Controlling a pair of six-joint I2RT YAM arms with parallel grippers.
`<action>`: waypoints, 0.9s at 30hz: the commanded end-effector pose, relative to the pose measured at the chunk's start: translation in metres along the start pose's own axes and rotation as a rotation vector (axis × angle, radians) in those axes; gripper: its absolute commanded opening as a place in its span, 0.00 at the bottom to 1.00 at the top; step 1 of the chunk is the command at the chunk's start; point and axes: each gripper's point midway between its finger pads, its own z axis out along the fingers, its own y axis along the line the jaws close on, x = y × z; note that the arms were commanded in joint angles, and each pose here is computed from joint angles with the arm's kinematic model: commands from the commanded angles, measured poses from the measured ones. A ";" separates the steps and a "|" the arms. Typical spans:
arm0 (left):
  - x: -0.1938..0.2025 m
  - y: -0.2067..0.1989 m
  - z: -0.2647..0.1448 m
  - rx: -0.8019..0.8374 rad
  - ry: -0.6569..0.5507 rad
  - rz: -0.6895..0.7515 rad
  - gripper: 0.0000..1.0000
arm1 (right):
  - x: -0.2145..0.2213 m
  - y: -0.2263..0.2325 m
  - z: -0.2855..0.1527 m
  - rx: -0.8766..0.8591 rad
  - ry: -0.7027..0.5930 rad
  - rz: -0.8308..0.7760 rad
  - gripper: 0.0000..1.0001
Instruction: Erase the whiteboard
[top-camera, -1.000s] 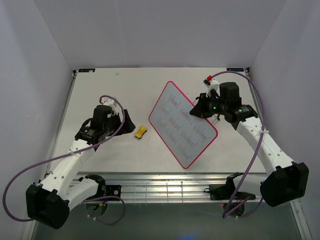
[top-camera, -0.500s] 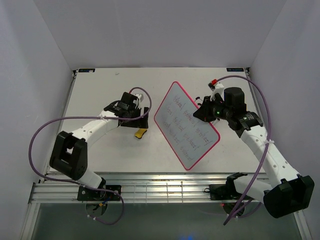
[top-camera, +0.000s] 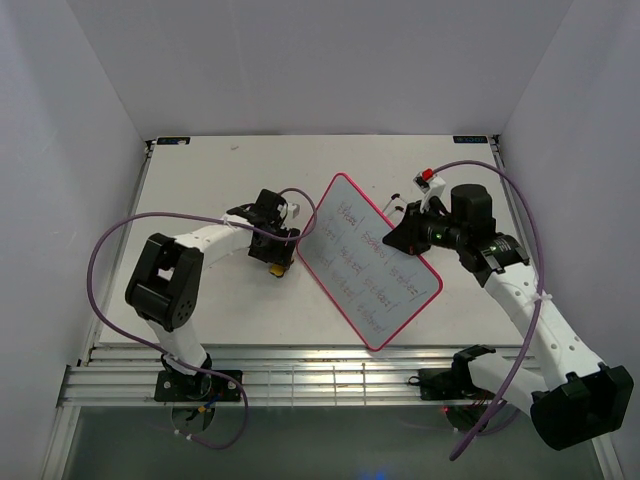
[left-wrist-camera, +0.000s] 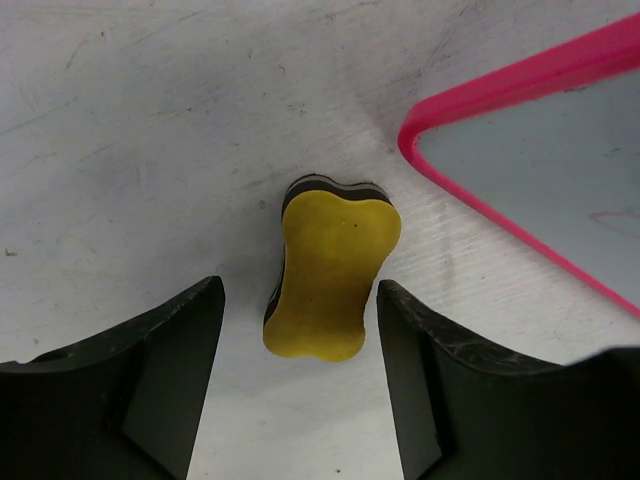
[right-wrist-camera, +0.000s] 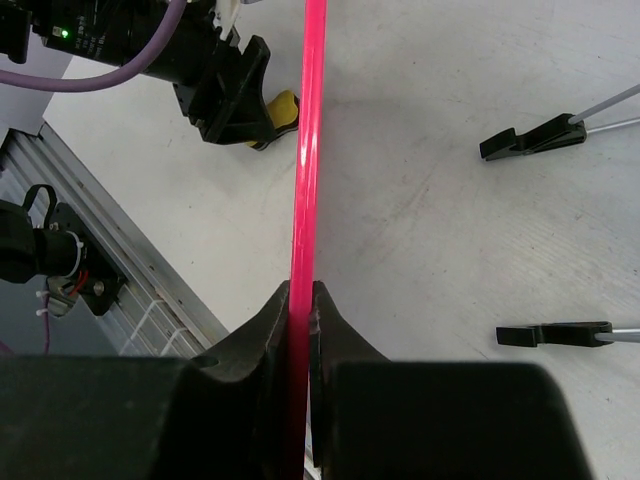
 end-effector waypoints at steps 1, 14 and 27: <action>-0.013 -0.002 0.000 0.013 -0.050 0.039 0.73 | -0.033 0.015 -0.008 -0.052 -0.138 -0.136 0.08; -0.011 0.003 0.012 -0.013 -0.050 0.017 0.55 | -0.023 0.006 -0.005 -0.027 -0.126 -0.132 0.08; -0.032 0.003 -0.033 -0.050 -0.193 -0.052 0.20 | -0.006 -0.022 0.021 0.041 -0.073 -0.044 0.08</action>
